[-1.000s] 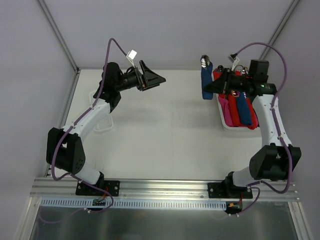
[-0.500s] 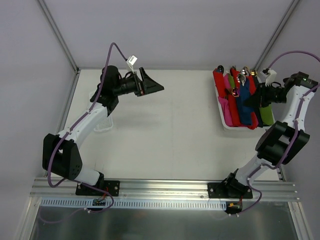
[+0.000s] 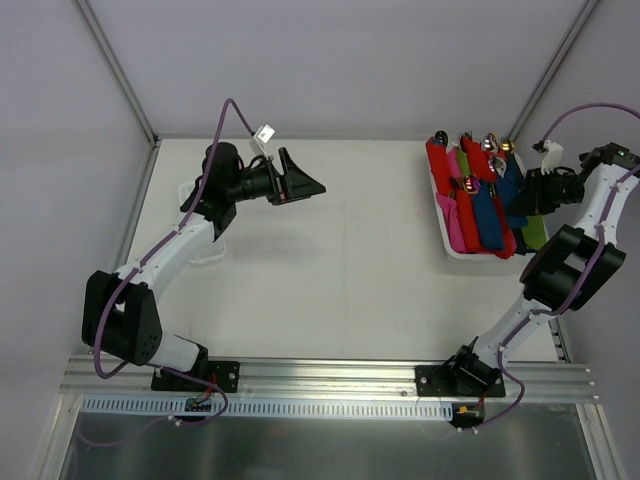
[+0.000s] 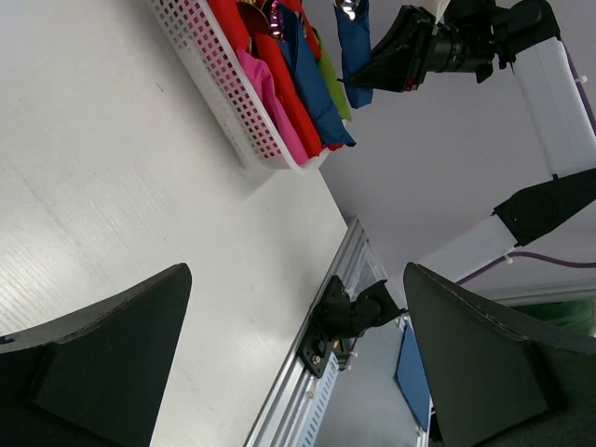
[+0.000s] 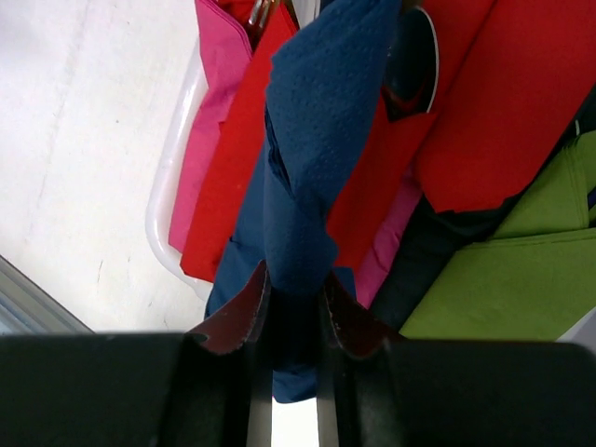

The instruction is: Place the utensils on the paper napkin and roll it up

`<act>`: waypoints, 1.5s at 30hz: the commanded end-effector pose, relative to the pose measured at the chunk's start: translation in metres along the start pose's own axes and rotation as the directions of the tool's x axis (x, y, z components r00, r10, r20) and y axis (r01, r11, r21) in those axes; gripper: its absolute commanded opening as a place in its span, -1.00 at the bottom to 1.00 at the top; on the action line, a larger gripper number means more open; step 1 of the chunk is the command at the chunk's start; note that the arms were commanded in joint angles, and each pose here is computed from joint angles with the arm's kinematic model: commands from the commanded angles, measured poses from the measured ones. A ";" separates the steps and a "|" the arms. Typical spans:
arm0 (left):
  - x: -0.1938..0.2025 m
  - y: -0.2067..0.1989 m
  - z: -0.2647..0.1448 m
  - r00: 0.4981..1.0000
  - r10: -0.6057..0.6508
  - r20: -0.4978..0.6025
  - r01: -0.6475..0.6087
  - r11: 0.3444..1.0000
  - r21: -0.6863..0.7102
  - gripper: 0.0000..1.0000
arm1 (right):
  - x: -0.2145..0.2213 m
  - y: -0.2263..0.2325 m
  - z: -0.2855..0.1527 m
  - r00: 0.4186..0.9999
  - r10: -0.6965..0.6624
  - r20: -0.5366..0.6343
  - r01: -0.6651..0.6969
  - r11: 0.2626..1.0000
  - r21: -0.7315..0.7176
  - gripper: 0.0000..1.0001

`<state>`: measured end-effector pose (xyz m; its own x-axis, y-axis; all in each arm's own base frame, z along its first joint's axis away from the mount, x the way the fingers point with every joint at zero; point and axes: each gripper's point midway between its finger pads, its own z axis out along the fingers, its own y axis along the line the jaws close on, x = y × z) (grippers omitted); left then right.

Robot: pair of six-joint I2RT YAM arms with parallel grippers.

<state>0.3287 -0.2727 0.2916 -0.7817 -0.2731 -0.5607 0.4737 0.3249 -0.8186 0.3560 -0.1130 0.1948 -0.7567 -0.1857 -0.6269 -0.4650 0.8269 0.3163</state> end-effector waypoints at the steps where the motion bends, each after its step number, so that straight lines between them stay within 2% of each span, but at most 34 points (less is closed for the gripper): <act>1: -0.006 -0.011 -0.008 0.996 0.074 0.039 -0.075 0.997 0.019 0.97 | 0.041 0.057 -0.018 0.959 0.213 -0.188 -0.243 0.958 -0.152 -1.00; 13: -0.003 -0.004 -0.005 0.998 0.052 0.030 -0.052 0.999 0.011 0.97 | 0.073 0.038 0.005 0.911 0.309 -0.275 -0.370 0.906 -0.207 -1.00; 23: -0.004 0.000 -0.003 0.999 0.036 0.039 -0.035 0.999 -0.004 0.98 | 0.090 -0.005 0.007 0.876 0.357 -0.323 -0.415 0.900 -0.133 -1.00; 30: -0.002 0.002 -0.003 0.999 0.030 0.036 -0.030 1.000 -0.009 0.97 | 0.108 0.001 0.007 0.844 0.386 -0.374 -0.458 0.880 -0.126 -0.98; 40: -0.004 0.001 -0.004 0.999 0.030 0.038 -0.030 0.999 -0.011 0.97 | 0.121 -0.016 0.009 0.791 0.461 -0.402 -0.524 0.850 -0.057 -0.98; 45: -0.004 0.000 -0.004 0.999 0.028 0.041 -0.028 1.000 -0.012 0.97 | 0.121 -0.021 0.004 0.789 0.463 -0.404 -0.511 0.860 -0.012 -0.38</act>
<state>0.3302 -0.2702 0.2801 -0.7834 -0.2838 -0.5530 0.4526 0.3494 -0.8204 0.3458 -0.1377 0.1217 -0.9190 0.0012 -0.3942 -0.2334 0.8043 0.5465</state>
